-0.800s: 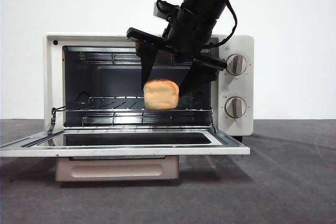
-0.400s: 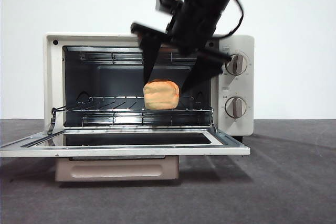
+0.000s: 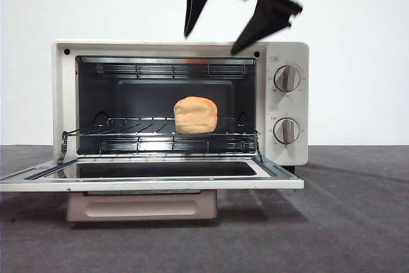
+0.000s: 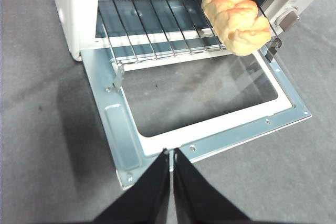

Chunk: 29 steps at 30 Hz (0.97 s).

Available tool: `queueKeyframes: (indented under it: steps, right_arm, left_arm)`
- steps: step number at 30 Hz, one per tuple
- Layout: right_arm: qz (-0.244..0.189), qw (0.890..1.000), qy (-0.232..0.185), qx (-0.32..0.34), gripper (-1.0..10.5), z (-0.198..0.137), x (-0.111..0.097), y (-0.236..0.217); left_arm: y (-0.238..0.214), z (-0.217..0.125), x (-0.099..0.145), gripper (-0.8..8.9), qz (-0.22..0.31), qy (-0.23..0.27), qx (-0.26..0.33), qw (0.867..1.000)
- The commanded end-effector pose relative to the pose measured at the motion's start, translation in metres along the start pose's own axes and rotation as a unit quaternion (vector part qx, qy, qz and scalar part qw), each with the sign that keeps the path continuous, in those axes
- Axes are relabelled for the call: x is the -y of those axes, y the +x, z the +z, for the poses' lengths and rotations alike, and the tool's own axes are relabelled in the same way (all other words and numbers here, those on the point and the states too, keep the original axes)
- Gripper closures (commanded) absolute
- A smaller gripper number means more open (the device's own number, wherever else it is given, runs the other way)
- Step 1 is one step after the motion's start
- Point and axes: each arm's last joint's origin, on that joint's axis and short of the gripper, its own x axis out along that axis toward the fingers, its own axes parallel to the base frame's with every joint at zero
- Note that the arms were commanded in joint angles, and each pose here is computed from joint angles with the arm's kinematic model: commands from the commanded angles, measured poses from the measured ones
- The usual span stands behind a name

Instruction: The left arm flap open the oven, the right arm pick bread and place it into oven, the left arm flap close the oven

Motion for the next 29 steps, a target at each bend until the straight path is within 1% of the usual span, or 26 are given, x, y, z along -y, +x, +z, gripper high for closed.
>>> queueKeyframes:
  steps: [1, 5, 9, 13, 16, 18, 24, 29]
  right_arm:
    - [0.013, 0.999, -0.038, 0.007, 5.4, 0.003, -0.009, -0.019]
    - [0.011, 0.997, -0.074, -0.002, 5.4, -0.001, -0.009, -0.049]
    - [0.005, 0.993, -0.111, -0.03, 5.5, -0.01, -0.006, -0.075]
    - [0.005, 0.992, -0.12, -0.028, 5.5, -0.023, -0.002, -0.095]
    - [0.007, 0.993, -0.12, -0.016, 5.5, -0.039, 0.005, -0.105]
    - [0.007, 0.993, -0.12, -0.019, 5.5, -0.053, 0.009, -0.107]
    - [0.005, 0.992, -0.122, -0.027, 5.5, -0.088, 0.022, -0.111]
    - [0.004, 0.992, -0.121, -0.028, 5.5, -0.103, 0.027, -0.115]
  left_arm:
    - [0.003, 0.008, 0.002, 7.98, -0.005, -0.006, 0.017, 1.0]
    - [0.012, 0.015, 0.001, 7.98, -0.007, -0.021, 0.024, 0.999]
    - [0.024, 0.021, 0.0, 7.98, -0.007, -0.034, 0.022, 0.999]
    - [0.038, 0.028, -0.002, 7.98, -0.008, -0.043, 0.026, 0.999]
    - [0.049, 0.032, -0.004, 7.98, -0.008, -0.054, 0.028, 0.998]
    - [0.055, 0.035, -0.007, 7.98, -0.003, -0.066, 0.028, 0.997]
    - [0.071, 0.035, -0.022, 7.98, 0.03, -0.09, 0.004, 0.995]
    - [0.075, 0.034, -0.038, 7.98, 0.059, -0.097, -0.006, 0.994]
